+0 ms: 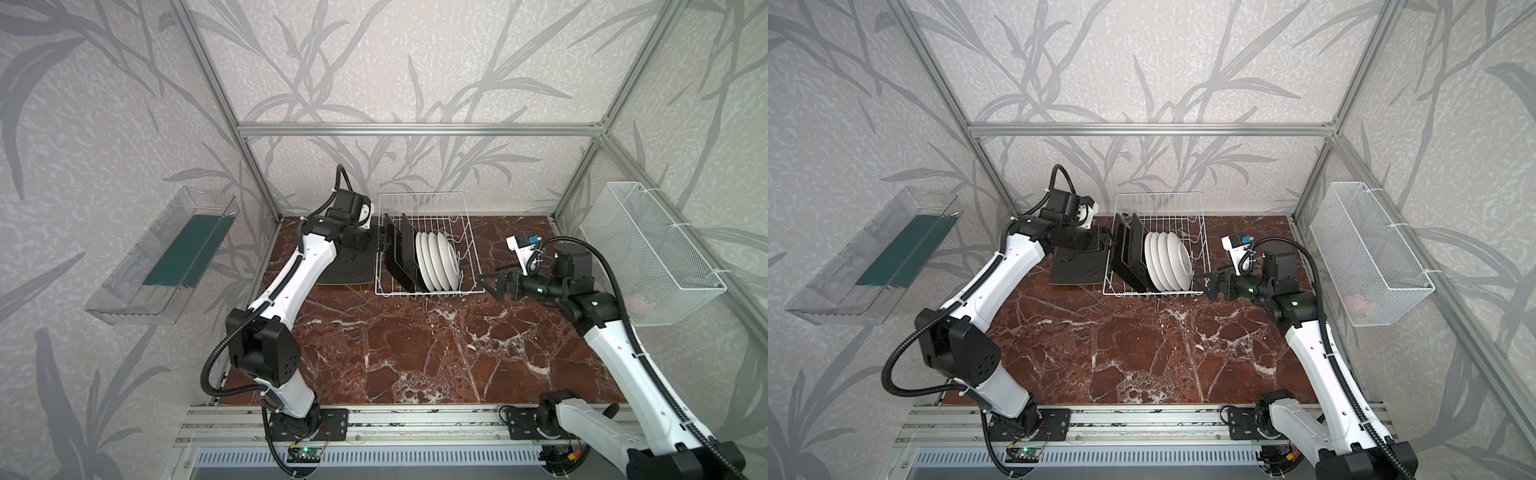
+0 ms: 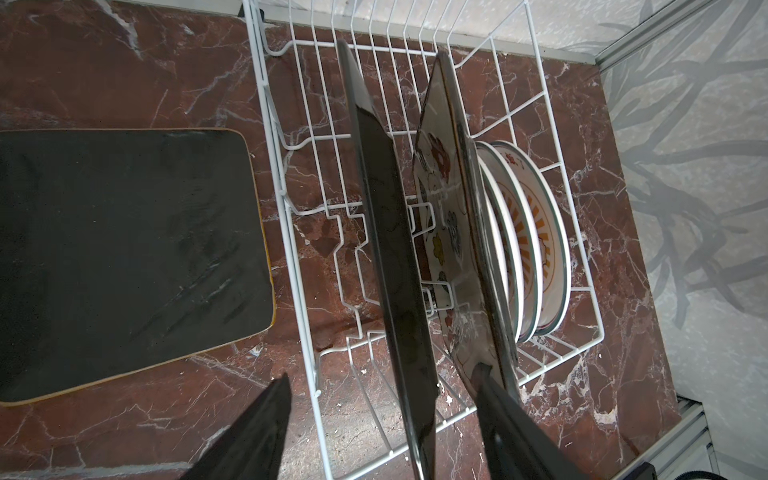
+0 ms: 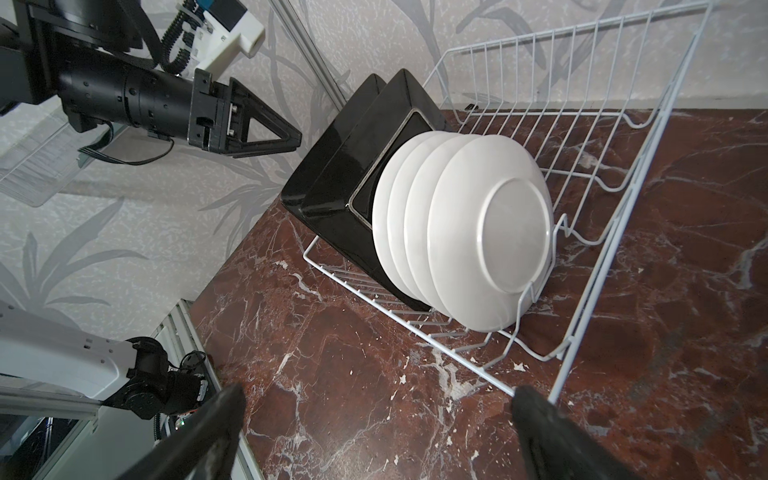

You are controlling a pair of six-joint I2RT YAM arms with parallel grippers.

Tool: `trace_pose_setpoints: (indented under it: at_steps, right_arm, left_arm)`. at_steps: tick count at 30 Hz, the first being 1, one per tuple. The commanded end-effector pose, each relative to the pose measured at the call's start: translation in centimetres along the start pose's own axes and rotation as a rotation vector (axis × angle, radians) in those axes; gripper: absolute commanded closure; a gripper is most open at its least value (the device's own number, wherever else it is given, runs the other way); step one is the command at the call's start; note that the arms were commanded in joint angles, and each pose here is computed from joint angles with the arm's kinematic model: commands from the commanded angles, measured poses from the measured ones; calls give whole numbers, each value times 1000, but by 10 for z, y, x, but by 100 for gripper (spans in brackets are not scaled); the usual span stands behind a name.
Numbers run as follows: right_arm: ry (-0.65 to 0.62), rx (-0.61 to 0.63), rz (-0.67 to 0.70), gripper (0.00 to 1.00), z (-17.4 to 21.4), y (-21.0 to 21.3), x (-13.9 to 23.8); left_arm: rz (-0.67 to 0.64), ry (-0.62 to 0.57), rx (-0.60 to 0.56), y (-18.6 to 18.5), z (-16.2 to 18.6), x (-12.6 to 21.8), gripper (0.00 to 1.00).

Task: Unload the plates from the dish rack

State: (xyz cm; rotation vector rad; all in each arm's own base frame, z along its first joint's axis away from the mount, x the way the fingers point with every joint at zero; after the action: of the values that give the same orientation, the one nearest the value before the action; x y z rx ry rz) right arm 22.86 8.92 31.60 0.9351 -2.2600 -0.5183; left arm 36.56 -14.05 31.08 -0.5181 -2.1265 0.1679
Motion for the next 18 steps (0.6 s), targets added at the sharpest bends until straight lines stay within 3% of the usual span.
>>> trace_pose_setpoints:
  at_steps: [1, 14, 18]
  right_arm:
    - [-29, 19, 2, 1, 1, 4, 5]
    - [-23, 36, 16, 1, 4, 3, 5]
    - [-19, 34, 16, 1, 4, 2, 3]
  left_arm:
    - [-4, 16, 4, -5, -3, -11, 33]
    - [-33, 77, -21, -7, -7, -44, 43]
    - [-31, 89, -23, -7, -8, -53, 50]
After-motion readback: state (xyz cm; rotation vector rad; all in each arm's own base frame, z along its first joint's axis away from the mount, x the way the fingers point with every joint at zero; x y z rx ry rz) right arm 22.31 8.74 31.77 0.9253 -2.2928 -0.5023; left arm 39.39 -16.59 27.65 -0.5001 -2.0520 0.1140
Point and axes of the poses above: each gripper's point midway between its finger pads, its own x axis back along the fingers, its own y axis along the line the jaws close on, z = x × y, the point moved 9 cm from there along x, back along the fingers, and after that the axes turned 8 degrees about -x, right-handed, at the moved point
